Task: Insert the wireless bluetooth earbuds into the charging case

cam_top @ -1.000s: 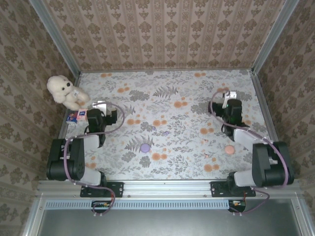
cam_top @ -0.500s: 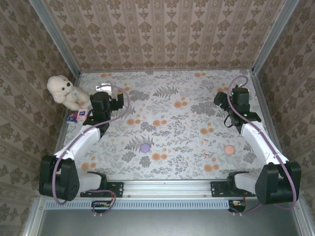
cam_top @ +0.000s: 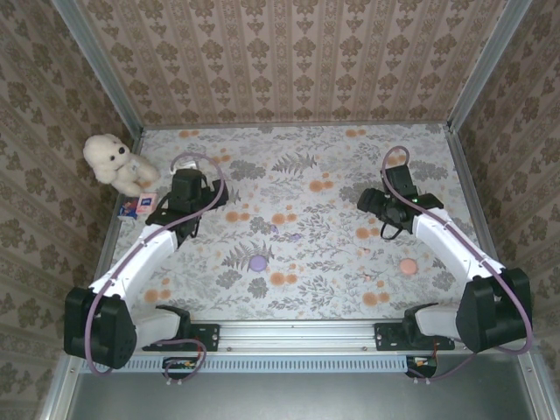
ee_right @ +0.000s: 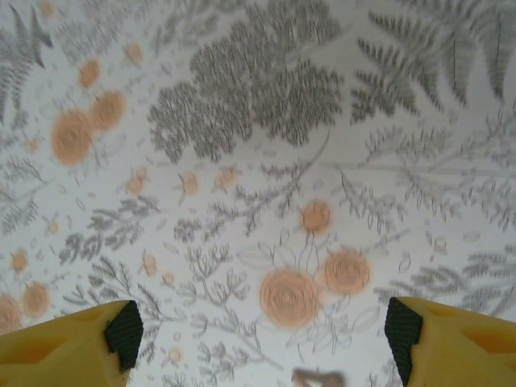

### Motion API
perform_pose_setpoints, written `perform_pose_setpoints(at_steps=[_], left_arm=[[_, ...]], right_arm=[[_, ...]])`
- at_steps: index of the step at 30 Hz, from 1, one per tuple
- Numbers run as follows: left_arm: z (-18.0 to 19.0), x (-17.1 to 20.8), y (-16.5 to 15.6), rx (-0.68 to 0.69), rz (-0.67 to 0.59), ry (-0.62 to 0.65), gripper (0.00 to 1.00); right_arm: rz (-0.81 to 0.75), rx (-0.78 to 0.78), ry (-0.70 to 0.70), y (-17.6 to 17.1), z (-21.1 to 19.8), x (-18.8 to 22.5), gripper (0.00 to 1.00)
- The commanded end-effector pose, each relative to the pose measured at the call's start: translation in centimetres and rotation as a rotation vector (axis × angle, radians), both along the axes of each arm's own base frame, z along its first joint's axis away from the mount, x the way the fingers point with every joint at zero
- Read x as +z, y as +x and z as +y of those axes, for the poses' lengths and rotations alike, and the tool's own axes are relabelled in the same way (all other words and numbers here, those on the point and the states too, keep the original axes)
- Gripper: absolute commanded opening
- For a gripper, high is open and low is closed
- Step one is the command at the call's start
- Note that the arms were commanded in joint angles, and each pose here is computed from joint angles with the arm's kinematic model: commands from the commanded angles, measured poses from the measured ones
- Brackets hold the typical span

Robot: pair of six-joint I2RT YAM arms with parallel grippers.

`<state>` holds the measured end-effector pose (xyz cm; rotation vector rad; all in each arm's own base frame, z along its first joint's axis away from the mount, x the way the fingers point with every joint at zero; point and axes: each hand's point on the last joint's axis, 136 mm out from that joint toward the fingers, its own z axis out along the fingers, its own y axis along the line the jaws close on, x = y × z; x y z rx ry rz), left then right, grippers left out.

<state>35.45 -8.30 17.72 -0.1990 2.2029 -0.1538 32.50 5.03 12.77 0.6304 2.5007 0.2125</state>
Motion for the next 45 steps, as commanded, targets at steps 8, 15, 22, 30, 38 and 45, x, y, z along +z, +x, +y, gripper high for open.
perform_pose_setpoints(at_steps=[8,15,22,30,38,45], left_arm=[[-3.0,-0.5,-0.3,-0.074,0.053,-0.084,1.00],[-4.3,-1.5,-0.6,-0.111,0.074,-0.124,1.00],[-5.5,-1.7,-0.1,-0.125,0.072,-0.152,1.00],[-7.2,-1.8,0.9,-0.159,0.082,-0.162,1.00],[-7.9,-1.1,1.4,-0.180,0.068,-0.161,1.00],[-8.1,-0.9,1.5,-0.180,0.063,-0.164,1.00]], right_arm=[[0.117,-0.309,0.006,-5.0,-3.1,-0.6,0.83],[0.211,-0.566,0.054,-9.3,-4.8,-3.1,0.85],[0.330,-0.771,0.131,-10.8,-5.8,-4.3,0.88],[0.415,-0.912,0.171,-11.9,-6.9,-4.9,0.88],[0.445,-0.956,0.220,-12.8,-6.7,-6.6,0.89],[0.472,-0.979,0.241,-13.0,-6.5,-8.2,0.92]])
